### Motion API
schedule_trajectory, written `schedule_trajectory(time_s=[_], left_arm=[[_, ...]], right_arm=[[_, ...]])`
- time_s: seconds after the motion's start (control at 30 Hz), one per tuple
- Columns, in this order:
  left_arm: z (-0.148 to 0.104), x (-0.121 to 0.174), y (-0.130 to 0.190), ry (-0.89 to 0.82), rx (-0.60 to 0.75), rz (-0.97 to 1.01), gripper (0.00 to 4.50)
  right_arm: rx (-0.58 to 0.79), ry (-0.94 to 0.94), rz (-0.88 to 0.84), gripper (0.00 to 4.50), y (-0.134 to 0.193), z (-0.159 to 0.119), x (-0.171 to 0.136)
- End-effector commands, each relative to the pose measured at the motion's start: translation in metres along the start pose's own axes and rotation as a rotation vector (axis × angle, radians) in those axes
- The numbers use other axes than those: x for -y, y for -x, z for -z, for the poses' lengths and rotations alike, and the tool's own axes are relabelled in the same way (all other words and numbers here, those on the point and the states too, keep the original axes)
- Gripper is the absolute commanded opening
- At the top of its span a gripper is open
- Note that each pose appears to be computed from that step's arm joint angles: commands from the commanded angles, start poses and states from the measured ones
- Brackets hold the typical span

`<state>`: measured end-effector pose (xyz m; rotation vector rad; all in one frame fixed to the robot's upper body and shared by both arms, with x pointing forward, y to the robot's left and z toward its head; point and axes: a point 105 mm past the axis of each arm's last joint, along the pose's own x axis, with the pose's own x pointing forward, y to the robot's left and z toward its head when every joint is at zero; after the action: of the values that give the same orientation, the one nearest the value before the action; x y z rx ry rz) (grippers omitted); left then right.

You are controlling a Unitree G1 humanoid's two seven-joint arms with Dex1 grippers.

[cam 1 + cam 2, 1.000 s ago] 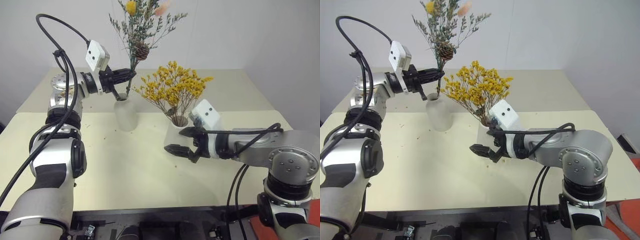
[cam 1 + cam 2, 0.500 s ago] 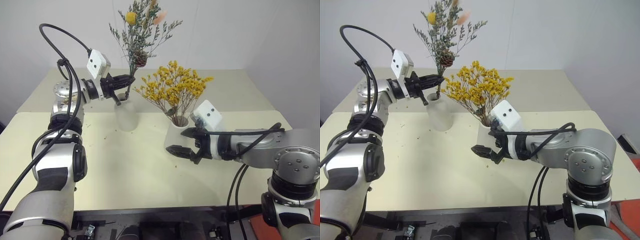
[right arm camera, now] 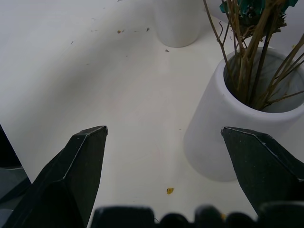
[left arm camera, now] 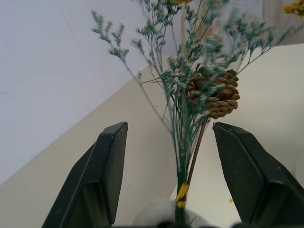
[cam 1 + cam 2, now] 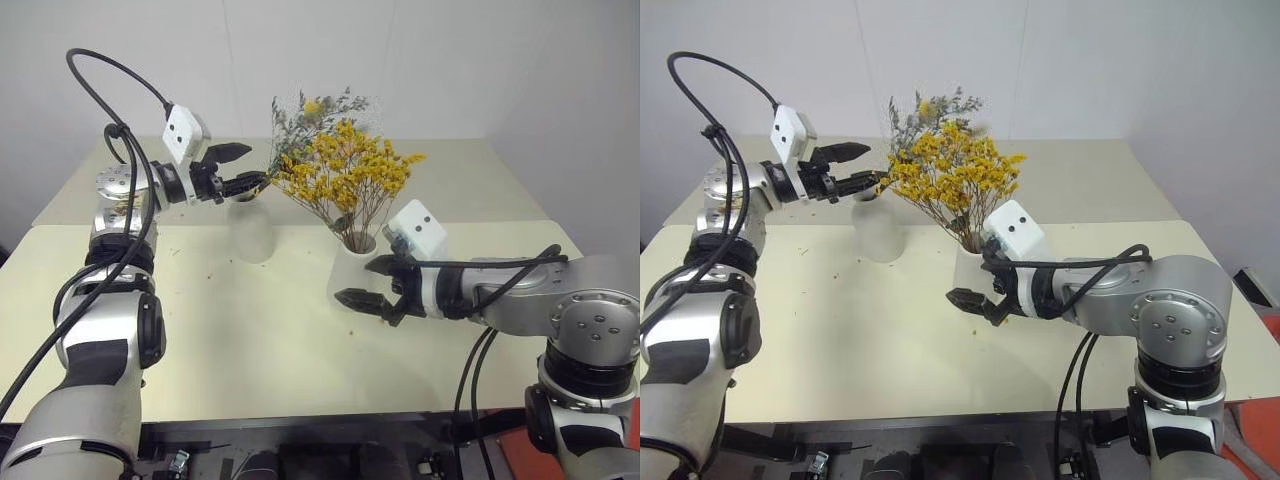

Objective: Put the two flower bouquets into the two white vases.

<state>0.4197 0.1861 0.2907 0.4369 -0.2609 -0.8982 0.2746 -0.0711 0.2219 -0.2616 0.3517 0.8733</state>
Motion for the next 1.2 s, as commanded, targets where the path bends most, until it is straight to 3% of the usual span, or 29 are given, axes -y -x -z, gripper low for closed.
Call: schedule_trajectory(time_s=[0.03, 0.57, 0.77, 1.2], left_arm=[[-0.018, -0.006, 0.016, -0.048, 0.061, -0.01, 3.12], [-0.02, 0.026, 0.081, -0.01, 0.046, 0.011, 3.12], [-0.026, 0.021, 0.067, -0.014, 0.045, 0.001, 3.12], [-0.021, 0.005, 0.001, -0.04, -0.016, -0.022, 3.12]], right_arm=[[0.017, 0.006, 0.026, 4.5, 0.006, -0.003, 0.004], [0.033, -0.003, 0.034, 4.5, 0.004, -0.002, 0.004], [0.044, -0.004, 0.033, 4.5, 0.003, -0.004, 0.003], [0.081, -0.009, 0.068, 4.5, 0.001, -0.003, 0.0]])
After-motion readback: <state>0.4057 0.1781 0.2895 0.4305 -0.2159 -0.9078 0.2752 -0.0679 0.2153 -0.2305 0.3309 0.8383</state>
